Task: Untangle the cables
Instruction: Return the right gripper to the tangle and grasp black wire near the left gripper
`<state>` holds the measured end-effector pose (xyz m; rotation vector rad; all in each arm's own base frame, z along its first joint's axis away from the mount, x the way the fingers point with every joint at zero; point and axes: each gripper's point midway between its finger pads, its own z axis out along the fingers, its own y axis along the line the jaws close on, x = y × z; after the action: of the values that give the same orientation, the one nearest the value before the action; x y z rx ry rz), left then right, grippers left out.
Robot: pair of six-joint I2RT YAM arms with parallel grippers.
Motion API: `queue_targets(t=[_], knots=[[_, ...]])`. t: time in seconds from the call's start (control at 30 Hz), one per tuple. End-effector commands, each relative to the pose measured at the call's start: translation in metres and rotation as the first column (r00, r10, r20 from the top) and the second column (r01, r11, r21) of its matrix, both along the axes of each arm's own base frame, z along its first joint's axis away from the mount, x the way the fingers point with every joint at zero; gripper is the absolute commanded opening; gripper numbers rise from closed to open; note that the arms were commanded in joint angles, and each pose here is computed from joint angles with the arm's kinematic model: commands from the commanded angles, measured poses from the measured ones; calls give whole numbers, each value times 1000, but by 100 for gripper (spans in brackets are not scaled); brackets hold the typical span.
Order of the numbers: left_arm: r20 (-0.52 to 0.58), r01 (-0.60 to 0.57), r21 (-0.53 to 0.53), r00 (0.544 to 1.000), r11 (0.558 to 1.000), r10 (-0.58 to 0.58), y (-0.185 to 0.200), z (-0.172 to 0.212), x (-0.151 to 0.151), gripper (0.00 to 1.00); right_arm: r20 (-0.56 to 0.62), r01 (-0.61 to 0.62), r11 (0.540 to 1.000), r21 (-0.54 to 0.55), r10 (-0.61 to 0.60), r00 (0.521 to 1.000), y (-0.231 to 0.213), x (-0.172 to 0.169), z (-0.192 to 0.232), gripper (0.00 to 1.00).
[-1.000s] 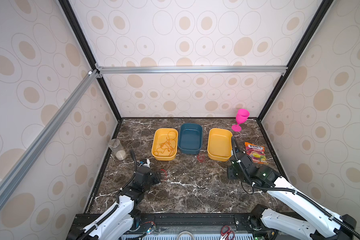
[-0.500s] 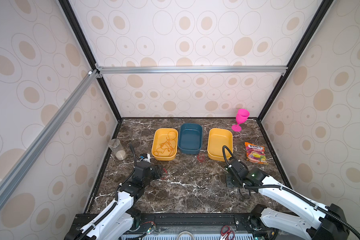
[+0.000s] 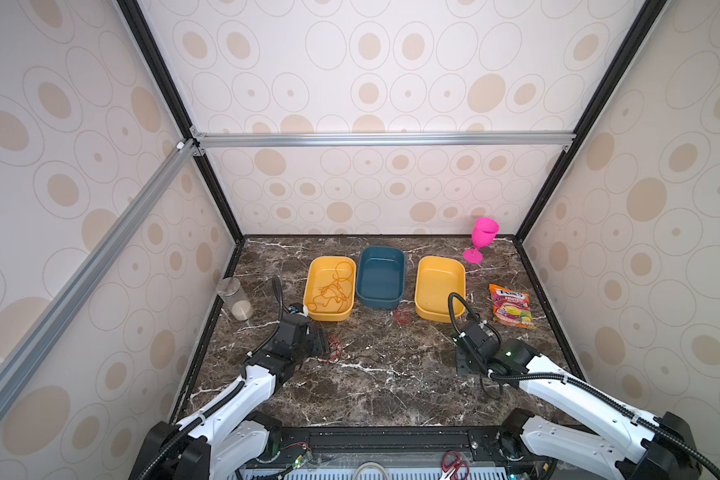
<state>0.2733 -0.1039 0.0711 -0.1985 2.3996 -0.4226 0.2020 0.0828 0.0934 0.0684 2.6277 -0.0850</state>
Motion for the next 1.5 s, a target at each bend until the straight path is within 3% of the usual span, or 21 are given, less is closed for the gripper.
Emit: queue_targets(t=[0.0,0.13,0.27,0.37,0.53,0.67,0.87,0.97,1.17,1.47], knots=[[14,46,-11,999,999,-46,-8,3,4,63,-5,8,999,-45,-8,1000,-9,-2,2,24],[-6,34,-21,999,999,-34,-7,-10,0,60,-22,-17,999,-41,16,1000,-5,-3,6,38],[-33,46,-49,998,998,-48,-12,-22,-3,52,-2,-74,997,-4,74,997,9,0,19,40],[-35,51,-54,998,997,-53,-14,-25,-5,47,51,-212,976,48,209,976,42,3,36,41],[-35,57,-58,998,997,-59,-16,-25,-4,41,115,-473,863,178,460,881,125,1,47,48],[-37,52,-59,998,997,-54,-15,-28,-5,35,116,-645,730,226,637,762,188,-3,36,53],[-47,52,-60,997,997,-55,-16,-33,-7,27,134,-790,556,257,789,599,260,-3,9,54],[-43,53,-61,998,997,-56,-16,-32,-6,26,134,-821,502,273,825,550,281,1,-5,56],[-39,55,-67,998,996,-58,-17,-31,-8,25,99,-848,444,290,867,488,308,6,-30,60],[-32,49,-80,998,996,-52,-17,-31,-11,25,36,-839,427,338,885,464,319,2,-56,57]])
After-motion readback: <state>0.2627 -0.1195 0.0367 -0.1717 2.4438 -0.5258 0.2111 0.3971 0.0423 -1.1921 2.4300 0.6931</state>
